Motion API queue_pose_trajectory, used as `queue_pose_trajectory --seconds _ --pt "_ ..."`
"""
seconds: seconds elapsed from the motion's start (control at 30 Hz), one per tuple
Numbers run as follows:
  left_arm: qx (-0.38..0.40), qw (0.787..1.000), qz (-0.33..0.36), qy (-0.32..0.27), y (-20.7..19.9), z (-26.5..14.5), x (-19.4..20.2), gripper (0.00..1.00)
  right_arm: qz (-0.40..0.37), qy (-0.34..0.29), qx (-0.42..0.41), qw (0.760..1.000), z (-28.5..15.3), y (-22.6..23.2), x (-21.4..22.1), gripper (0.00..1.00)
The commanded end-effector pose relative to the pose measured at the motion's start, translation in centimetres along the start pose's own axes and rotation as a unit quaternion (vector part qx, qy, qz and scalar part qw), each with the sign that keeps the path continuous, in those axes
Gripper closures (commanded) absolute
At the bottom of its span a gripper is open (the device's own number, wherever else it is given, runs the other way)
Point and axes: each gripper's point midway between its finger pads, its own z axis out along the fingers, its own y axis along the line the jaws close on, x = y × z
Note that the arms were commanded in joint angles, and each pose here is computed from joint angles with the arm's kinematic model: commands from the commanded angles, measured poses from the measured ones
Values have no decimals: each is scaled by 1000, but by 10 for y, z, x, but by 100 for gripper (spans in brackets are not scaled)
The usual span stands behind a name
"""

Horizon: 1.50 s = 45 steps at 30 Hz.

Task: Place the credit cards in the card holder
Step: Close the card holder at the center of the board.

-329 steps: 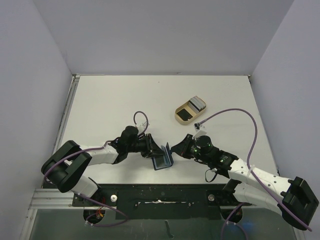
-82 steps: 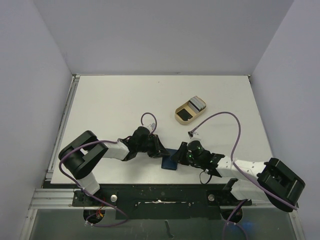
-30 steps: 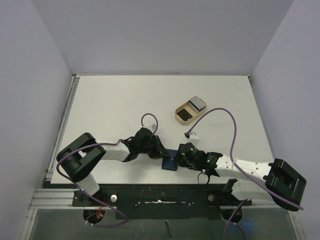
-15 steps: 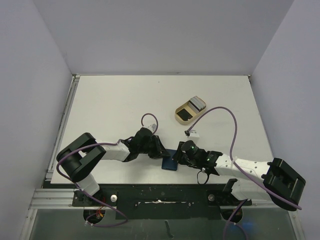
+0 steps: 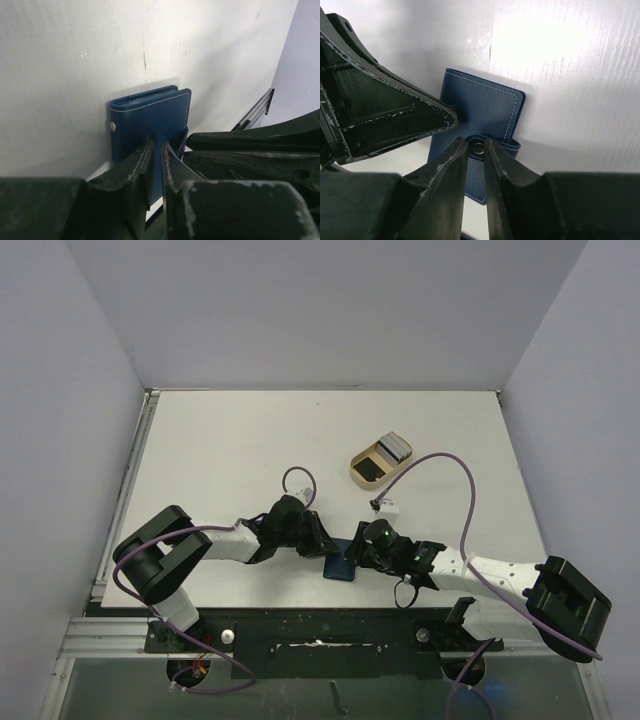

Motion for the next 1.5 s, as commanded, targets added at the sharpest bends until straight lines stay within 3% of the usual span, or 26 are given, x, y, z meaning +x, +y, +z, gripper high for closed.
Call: queue_pose_trajectory --seconds 0.0,0.7,1.47 --pt "-23 1000 11 12 6 1 8 89 11 -19 -26 999 1 14 -11 79" --pt "-26 1000 12 13 7 3 9 89 -10 11 -9 1000 4 9 3 83" --pt "-35 999 8 15 13 4 11 89 -112 57 71 990 1 -4 31 92"
